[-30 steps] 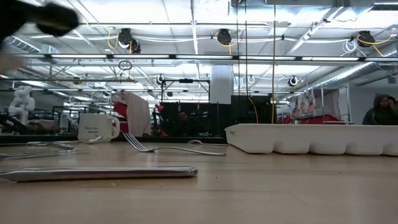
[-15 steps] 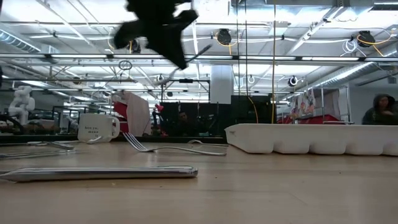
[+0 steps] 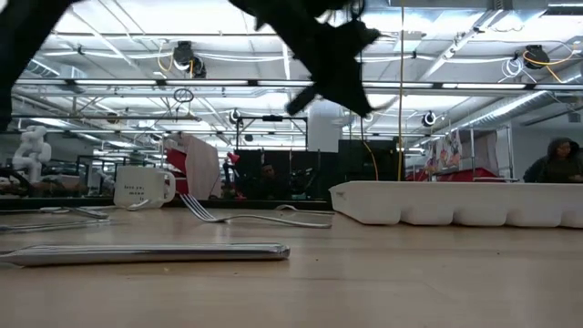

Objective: Sort silverware
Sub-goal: Put the silver spoon into the silverware tray

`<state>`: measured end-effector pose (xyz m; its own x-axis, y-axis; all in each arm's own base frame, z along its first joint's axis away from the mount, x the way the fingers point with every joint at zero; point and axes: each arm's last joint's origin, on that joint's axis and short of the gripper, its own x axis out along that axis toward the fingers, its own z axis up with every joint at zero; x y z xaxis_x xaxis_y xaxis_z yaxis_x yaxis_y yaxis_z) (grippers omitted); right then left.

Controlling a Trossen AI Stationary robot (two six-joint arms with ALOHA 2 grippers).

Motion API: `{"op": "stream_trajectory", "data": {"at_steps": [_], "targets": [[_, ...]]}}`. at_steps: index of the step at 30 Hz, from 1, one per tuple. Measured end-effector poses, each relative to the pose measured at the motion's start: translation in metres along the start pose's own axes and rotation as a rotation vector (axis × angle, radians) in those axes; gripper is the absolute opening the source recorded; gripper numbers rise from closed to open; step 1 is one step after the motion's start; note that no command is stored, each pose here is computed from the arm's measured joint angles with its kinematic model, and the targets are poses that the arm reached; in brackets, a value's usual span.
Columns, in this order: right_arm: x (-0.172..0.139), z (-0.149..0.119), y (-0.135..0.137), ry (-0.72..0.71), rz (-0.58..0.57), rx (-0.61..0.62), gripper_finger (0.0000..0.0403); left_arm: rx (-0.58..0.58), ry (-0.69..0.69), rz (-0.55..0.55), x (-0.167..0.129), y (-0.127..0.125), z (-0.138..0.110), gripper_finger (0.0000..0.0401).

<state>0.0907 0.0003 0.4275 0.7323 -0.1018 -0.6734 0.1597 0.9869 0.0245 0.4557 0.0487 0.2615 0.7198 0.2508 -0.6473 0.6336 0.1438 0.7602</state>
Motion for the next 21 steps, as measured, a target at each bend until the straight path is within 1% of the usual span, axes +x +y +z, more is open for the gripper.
{"op": "stream_trajectory", "data": {"at_steps": [2, 6, 9, 10, 12, 15, 17, 19, 21], "targets": [[-0.006, -0.004, -0.001, -0.015, 0.002, 0.000, 0.0034, 0.027, -0.024, 0.024, 0.016, 0.011, 0.007, 0.0012], [-0.015, -0.010, -0.004, -0.051, -0.017, 0.024, 0.0034, 0.058, -0.132, 0.081, 0.038, 0.032, 0.017, 0.0012], [-0.019, -0.012, -0.006, -0.071, -0.038, 0.052, 0.0034, 0.068, -0.166, 0.100, 0.053, 0.038, 0.022, 0.0012], [-0.020, -0.013, -0.006, -0.076, -0.041, 0.060, 0.0034, 0.069, -0.182, 0.102, 0.058, 0.038, 0.022, 0.0012], [-0.022, -0.013, -0.007, -0.091, -0.039, 0.078, 0.0034, 0.125, -0.204, 0.094, 0.068, 0.035, 0.023, 0.0012], [-0.022, -0.013, -0.007, -0.096, -0.037, 0.096, 0.0034, 0.229, -0.201, 0.102, 0.082, 0.030, 0.025, 0.0012], [-0.022, -0.013, -0.007, -0.096, -0.037, 0.106, 0.0034, 0.269, -0.202, 0.126, 0.093, 0.026, 0.027, 0.0012], [-0.021, -0.012, -0.006, -0.093, -0.038, 0.106, 0.0034, 0.303, -0.203, 0.121, 0.104, 0.020, 0.029, 0.0012], [-0.021, -0.012, -0.006, -0.093, -0.038, 0.106, 0.0034, 0.342, -0.201, 0.139, 0.114, 0.015, 0.031, 0.0012]]}}
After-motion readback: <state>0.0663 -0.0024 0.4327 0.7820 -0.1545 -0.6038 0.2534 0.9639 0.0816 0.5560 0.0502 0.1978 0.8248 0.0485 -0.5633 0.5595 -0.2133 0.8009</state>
